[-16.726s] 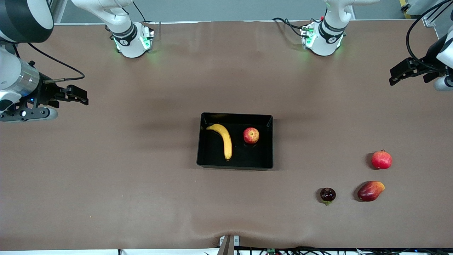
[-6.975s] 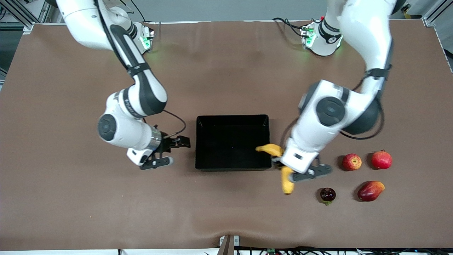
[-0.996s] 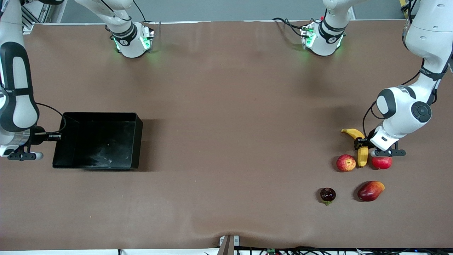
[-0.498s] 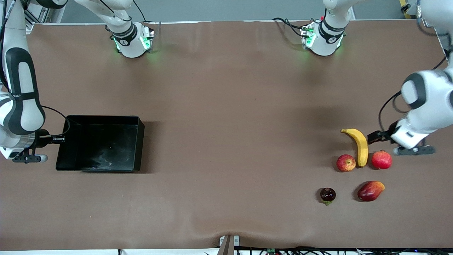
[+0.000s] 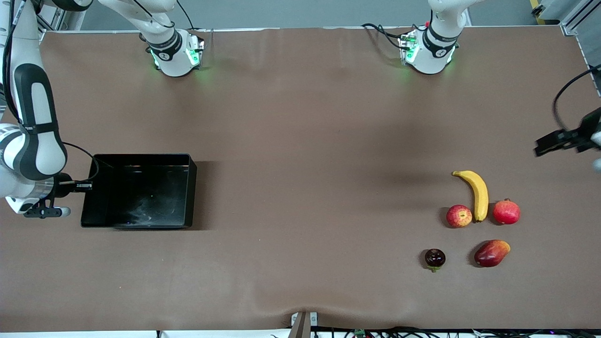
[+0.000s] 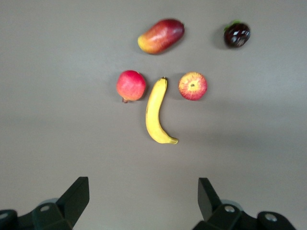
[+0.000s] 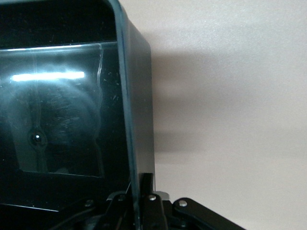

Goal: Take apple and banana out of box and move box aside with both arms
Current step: 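Raise the left gripper back to rest while the right gripper holds the box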

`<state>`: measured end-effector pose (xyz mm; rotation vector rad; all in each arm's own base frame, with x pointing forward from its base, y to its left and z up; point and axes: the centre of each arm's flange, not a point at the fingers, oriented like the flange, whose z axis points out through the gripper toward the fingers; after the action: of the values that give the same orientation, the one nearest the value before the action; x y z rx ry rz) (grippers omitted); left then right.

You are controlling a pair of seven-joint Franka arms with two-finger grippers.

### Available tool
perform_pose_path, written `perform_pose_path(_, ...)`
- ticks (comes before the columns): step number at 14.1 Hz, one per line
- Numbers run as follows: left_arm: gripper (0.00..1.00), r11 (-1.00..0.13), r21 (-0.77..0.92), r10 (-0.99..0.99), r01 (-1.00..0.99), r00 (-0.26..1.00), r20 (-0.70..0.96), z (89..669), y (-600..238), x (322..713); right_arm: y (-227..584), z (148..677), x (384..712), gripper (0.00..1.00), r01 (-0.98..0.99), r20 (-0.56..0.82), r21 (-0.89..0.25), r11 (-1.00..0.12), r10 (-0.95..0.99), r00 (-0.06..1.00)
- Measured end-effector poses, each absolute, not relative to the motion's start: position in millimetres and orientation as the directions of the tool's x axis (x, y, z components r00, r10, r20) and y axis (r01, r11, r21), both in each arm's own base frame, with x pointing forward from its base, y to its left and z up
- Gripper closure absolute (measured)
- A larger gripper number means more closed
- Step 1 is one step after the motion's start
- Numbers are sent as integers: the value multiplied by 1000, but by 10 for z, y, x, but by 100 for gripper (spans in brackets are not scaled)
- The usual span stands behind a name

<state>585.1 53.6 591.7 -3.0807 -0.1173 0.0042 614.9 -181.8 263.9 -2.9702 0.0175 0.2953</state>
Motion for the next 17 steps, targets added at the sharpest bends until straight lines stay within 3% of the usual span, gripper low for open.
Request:
perform_pose_path(6,0,-995,-74,72,73,997,23,6516,414,5599,-1747,2536,6159,95,-21,-210,-155,-988,12,978)
perform_pose_path(9,0,-996,-83,24,25,1000,12,6624,82,5482,-1749,2515,6159,88,-24,-211,-156,-988,10,977)
perform_pose_path(13,0,-995,-100,-23,-24,1000,-2,6621,-242,5319,-1751,2531,6174,70,-23,-205,-155,-988,9,979)
perform_pose_path(17,0,-995,-99,-32,-32,999,4,6685,-330,5123,-1763,2645,6256,29,-16,-178,-147,-989,11,984)
